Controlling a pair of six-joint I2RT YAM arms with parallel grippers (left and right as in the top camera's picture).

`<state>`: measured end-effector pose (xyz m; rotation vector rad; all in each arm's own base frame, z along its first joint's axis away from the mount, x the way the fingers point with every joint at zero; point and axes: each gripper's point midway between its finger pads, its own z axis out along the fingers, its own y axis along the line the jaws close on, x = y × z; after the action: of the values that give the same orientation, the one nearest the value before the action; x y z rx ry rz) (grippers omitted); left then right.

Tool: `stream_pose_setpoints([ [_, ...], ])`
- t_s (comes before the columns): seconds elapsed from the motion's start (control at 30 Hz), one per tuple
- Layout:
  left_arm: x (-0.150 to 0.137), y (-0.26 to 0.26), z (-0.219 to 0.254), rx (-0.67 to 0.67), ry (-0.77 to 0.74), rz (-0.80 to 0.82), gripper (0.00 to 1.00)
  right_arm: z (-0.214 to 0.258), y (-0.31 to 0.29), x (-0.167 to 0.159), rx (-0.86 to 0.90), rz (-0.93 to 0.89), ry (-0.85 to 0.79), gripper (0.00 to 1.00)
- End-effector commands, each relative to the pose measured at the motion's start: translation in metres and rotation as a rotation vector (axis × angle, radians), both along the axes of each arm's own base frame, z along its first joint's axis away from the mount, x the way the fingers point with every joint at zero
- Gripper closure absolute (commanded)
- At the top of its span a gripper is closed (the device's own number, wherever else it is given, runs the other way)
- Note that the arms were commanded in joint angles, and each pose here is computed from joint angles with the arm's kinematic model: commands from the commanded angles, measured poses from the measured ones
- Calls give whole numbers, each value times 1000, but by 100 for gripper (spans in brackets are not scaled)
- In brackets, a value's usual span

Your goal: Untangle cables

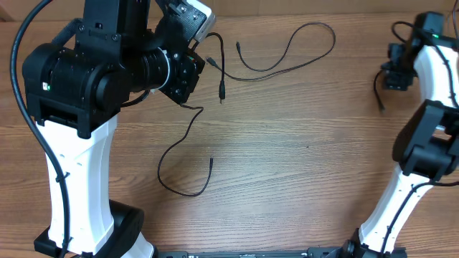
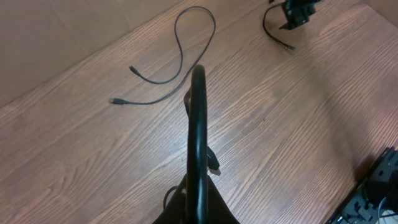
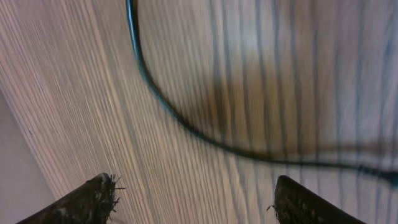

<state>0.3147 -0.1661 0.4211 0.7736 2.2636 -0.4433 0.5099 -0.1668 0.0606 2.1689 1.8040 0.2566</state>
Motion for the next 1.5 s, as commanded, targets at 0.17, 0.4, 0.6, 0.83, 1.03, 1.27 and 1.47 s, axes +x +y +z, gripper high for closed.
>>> stream_pose_setpoints([
  [0.17, -4, -6, 3, -44, 26, 12, 96, -5, 25, -11, -134, -55, 103, 24],
  [0.4, -4, -6, 3, -45, 27, 12, 96, -14, 26, -33, -85, -254, 155, 0],
  [0.6, -4, -6, 3, -45, 27, 12, 96, -36, 18, -55, -42, -462, 185, 3],
  [0.83, -11, -16, 6, -105, 55, -33, 96, -54, -4, -30, 20, -629, -1, 10],
  [1.03, -11, -16, 6, -120, 72, -11, 96, -62, -2, -12, 96, -620, -71, 57],
  [1.27, -11, -16, 6, -119, 71, -11, 96, -98, 11, -48, 68, -612, 118, 44],
  [1.47, -11, -16, 6, -119, 71, -11, 96, -129, 1, -99, -49, -638, 285, 94],
])
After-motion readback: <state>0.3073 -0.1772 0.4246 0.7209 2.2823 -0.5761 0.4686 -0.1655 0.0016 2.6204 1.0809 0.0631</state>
